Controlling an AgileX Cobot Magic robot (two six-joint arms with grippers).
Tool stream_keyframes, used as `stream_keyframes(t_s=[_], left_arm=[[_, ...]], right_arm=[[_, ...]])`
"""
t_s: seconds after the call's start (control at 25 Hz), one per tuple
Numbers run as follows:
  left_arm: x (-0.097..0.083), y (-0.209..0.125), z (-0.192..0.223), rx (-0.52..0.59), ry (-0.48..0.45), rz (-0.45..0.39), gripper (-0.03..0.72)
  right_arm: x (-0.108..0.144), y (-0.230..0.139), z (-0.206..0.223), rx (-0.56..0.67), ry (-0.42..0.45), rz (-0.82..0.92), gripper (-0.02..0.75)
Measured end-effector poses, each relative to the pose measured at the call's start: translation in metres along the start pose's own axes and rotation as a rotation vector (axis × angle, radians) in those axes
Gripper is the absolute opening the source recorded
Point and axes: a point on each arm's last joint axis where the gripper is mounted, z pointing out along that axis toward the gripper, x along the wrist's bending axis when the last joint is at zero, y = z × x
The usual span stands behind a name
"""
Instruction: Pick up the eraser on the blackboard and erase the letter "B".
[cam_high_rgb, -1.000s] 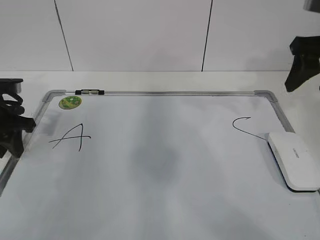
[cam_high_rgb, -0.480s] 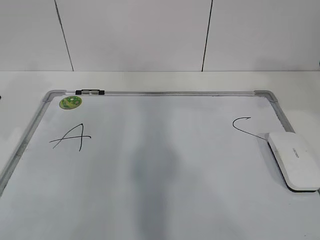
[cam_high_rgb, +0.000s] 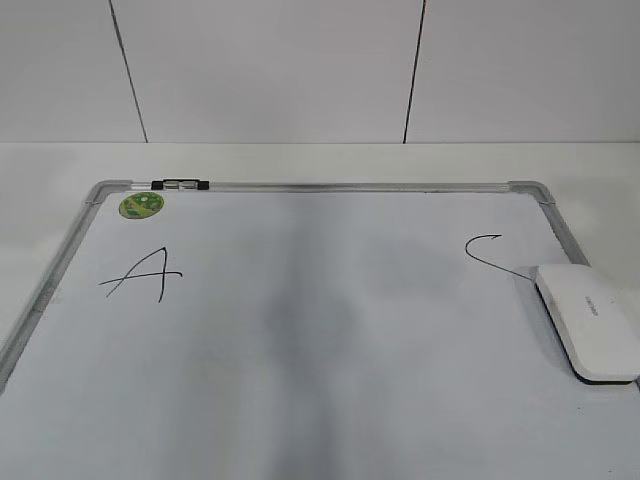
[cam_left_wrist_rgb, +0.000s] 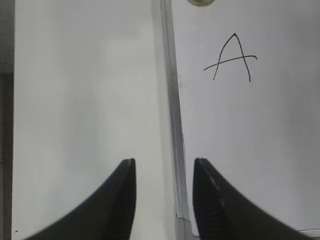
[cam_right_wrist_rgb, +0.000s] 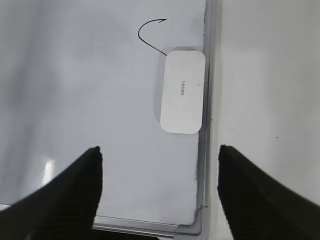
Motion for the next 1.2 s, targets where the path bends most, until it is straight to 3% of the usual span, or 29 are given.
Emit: stream_keyframes(t_s=[0.4, 0.84, 1.2], left_arm=[[0.002, -0.074, -0.086, -0.301, 0.002, 0.005, 0.284], [0.005, -0.166, -0.061, -0.449, -0.001, 0.007, 0.237], [0.006, -0.21, -0.022, -0.519, 0.004, 0.033, 0.237]], right_arm=[[0.002, -0.084, -0.028, -0.16, -0.008, -0.027, 0.552], [-0.005, -0.146, -0.014, -0.23, -0.065, -0.055, 0.552], [-0.008, -0.176, 0.003, -0.294, -0.072, -0.062, 0.552]])
